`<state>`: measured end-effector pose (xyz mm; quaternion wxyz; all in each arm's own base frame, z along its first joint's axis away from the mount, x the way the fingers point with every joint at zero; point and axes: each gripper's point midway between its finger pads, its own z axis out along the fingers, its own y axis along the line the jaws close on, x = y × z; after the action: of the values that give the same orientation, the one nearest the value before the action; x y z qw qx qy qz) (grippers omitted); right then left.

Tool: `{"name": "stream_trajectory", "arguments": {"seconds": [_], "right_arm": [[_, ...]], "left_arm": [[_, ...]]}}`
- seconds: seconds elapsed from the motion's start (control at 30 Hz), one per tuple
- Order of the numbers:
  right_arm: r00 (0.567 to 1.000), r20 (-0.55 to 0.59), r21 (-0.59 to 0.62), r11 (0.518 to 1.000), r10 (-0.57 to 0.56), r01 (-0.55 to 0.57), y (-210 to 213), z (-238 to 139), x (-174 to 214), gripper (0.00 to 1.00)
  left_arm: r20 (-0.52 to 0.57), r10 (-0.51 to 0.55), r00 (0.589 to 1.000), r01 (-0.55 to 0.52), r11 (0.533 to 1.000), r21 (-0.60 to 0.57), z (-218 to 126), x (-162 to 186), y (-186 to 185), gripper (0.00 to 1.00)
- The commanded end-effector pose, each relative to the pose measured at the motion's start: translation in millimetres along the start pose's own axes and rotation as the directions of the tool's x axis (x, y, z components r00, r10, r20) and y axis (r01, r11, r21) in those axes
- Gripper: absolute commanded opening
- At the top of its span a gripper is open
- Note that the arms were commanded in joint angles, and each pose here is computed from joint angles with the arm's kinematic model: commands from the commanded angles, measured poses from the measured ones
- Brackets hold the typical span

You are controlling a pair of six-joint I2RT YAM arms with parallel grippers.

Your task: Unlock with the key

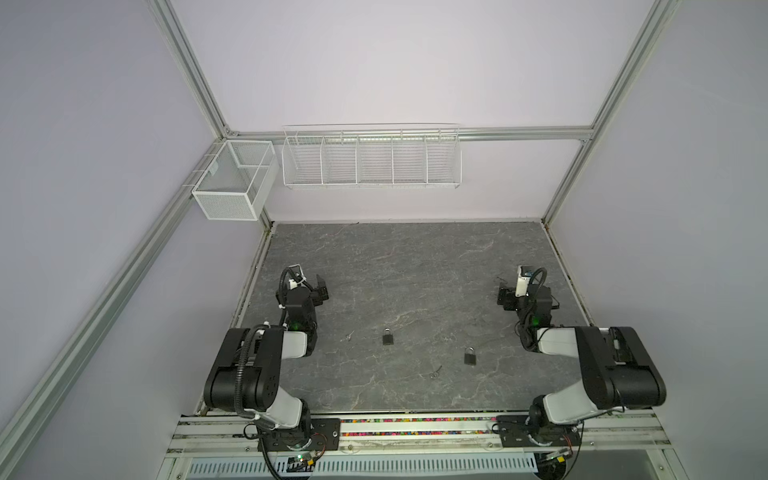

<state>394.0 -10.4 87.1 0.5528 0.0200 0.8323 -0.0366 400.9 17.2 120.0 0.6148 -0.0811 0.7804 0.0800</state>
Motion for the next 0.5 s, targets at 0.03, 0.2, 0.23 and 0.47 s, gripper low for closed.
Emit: {"name": "stream_trajectory", "arguments": {"seconds": [0.03, 0.2, 0.23, 0.47], "right_arm": [[1.0, 0.025, -0.007, 1.0, -0.018, 0.018, 1.0, -0.3, -6.2, 0.88], [1.0, 0.024, -0.007, 1.0, -0.018, 0.018, 1.0, -0.3, -5.9, 0.88], [1.0, 0.026, -0.007, 1.0, -0.018, 0.018, 0.9, -0.3, -6.2, 0.89], [0.999, 0.027, -0.005, 1.0, -0.017, 0.017, 0.4, -0.6, -6.3, 0.89]], "left_arm": [[0.002, 0.012, 1.0, -0.012, 1.0, 0.007, 0.2, 1.7, -1.0, 0.99], [0.003, 0.013, 1.0, -0.013, 1.0, 0.007, 0.2, 1.7, -1.2, 1.0], [0.002, 0.012, 1.0, -0.012, 1.0, 0.008, 0.2, 1.7, -1.2, 1.0], [0.001, 0.012, 1.0, -0.012, 1.0, 0.008, 0.1, 2.1, -1.0, 1.0]]}}
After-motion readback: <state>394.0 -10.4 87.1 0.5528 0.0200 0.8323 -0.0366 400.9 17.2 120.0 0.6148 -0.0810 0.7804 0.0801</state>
